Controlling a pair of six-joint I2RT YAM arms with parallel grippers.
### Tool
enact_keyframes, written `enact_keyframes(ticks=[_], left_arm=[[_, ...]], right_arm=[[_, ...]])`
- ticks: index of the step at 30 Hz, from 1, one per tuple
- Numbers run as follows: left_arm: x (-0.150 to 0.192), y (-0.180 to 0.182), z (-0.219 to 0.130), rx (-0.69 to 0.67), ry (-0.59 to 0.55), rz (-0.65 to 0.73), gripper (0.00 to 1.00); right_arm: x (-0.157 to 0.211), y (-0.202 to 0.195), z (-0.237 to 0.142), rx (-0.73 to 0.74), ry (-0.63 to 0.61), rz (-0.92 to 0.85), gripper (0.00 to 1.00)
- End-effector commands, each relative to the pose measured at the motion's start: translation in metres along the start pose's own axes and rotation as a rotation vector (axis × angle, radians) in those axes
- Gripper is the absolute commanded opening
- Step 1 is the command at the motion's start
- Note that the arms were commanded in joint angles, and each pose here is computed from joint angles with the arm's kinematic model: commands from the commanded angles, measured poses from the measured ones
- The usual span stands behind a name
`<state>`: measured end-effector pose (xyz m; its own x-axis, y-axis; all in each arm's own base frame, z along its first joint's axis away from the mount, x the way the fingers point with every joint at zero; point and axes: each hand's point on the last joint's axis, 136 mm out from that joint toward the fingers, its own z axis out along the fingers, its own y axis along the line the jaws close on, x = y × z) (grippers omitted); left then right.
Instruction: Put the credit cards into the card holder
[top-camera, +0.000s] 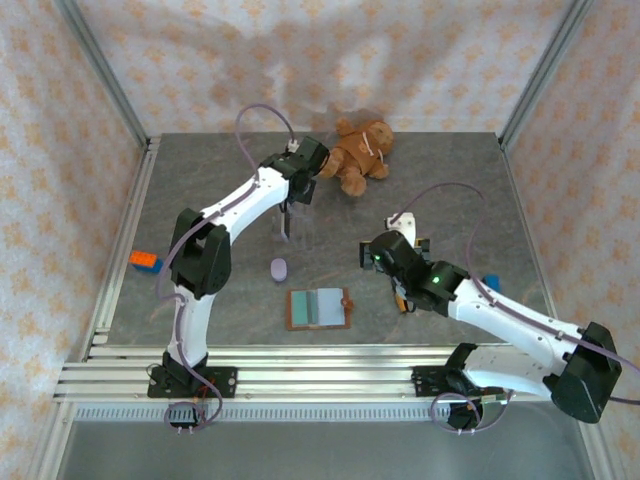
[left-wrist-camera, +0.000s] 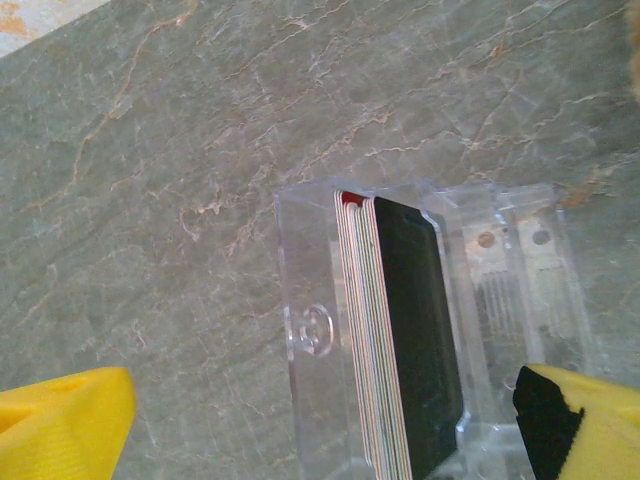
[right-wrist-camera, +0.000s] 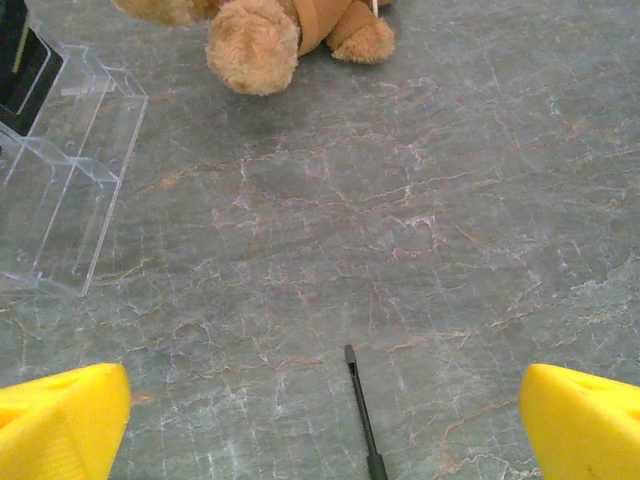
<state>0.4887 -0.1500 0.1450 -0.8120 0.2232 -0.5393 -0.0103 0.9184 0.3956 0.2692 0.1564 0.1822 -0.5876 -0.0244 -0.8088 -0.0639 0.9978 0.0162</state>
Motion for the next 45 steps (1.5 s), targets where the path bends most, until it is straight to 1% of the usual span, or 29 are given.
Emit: enact_keyframes(ticks=[1,5,12,20,34,42,45], left_arm=[[-0.017,0.016,0.006,-0.094,-0.053,0.018,0.99],[-0.018,0.022,0.015,-0.179,-0.062,0.055,1.0],[-0.01,0.016,0.028,-0.19,-0.027,0.102,1.0],[-0.007,0.017,0.036,-0.236,0.002,0.157,1.0],[-0.02,0.037,0.023,-0.329,-0.035,0.169,1.0],[-0.025,0.039,0.019,-0.331,-0.042,0.174,0.99],[-0.023,0.034,0.021,-0.308,-0.035,0.178,0.94]], right_arm=[[0.001,-0.013,-0.002,0.054,-0.004,0.008,0.99],[0.003,-0.012,-0.001,0.046,0.005,0.002,0.99],[0.007,-0.012,0.001,0.05,0.013,-0.009,0.99],[0.008,-0.011,0.003,0.052,0.018,-0.025,0.99],[0.009,-0.01,0.005,0.056,0.028,-0.043,0.99],[0.008,-0.009,0.005,0.052,0.026,-0.035,0.99],[0.01,-0.009,0.005,0.053,0.031,-0.039,0.99]])
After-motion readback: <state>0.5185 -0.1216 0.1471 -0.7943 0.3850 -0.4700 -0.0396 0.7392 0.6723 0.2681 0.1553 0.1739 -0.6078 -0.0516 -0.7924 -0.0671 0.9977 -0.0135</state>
